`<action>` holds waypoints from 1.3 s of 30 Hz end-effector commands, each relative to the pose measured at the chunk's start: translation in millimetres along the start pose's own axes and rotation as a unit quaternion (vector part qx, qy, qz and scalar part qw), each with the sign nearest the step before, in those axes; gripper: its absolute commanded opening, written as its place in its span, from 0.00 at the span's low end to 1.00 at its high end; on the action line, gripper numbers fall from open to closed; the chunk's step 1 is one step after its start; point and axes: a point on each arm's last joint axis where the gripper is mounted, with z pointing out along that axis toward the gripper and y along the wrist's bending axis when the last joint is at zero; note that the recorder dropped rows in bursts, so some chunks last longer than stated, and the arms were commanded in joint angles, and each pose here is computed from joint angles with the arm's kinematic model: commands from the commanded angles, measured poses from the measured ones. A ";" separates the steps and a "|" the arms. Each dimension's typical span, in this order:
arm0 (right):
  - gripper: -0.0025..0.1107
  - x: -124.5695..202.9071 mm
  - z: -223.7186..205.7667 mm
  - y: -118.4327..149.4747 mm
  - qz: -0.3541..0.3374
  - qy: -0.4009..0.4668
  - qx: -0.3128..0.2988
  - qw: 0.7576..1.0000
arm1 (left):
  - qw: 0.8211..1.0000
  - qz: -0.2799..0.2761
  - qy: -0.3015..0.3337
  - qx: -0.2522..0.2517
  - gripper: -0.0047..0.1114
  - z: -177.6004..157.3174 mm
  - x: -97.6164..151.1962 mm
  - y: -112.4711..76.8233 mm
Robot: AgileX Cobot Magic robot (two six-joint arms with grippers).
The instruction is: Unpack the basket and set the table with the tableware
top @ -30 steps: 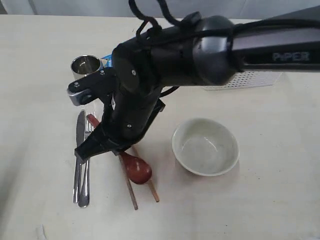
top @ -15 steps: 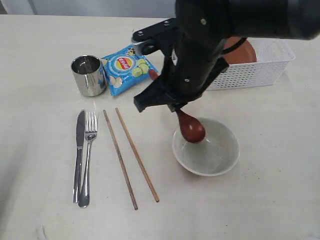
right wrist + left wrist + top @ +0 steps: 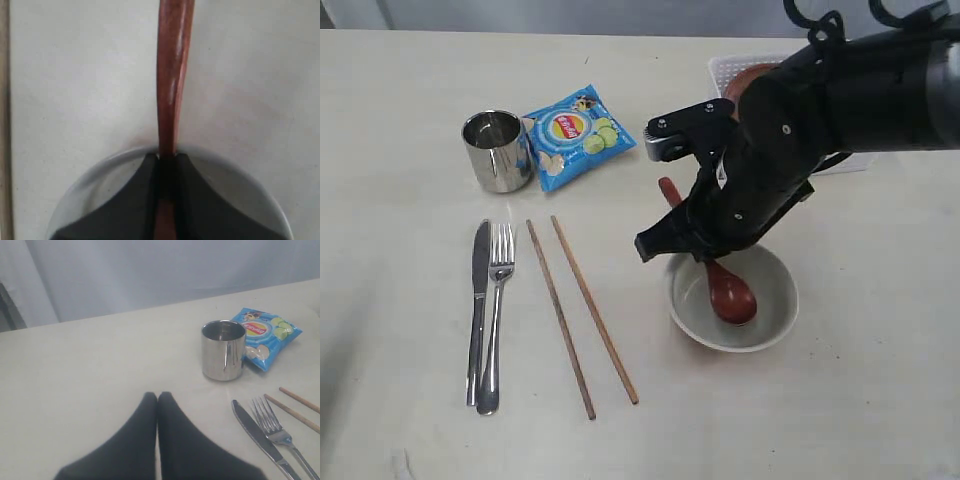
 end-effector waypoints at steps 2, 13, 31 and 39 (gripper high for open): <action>0.35 1.6 -1.6 -1.8 0.000 0.003 0.000 1.000 | 1.000 -0.004 -0.001 0.005 0.04 0.1 0.8 -0.8; 0.45 -12.6 -33.8 -0.3 -0.008 0.012 0.006 1.000 | 1.000 -0.004 -0.001 0.005 0.04 0.1 0.8 -0.8; 0.02 41.3 -35.8 -119.2 0.150 0.106 0.066 0.981 | 1.000 -0.004 -0.001 0.005 0.04 0.1 0.8 -0.8; 0.02 55.9 -12.6 -119.6 0.165 0.054 0.040 0.984 | 1.000 -0.004 -0.001 0.005 0.04 0.1 0.8 -0.8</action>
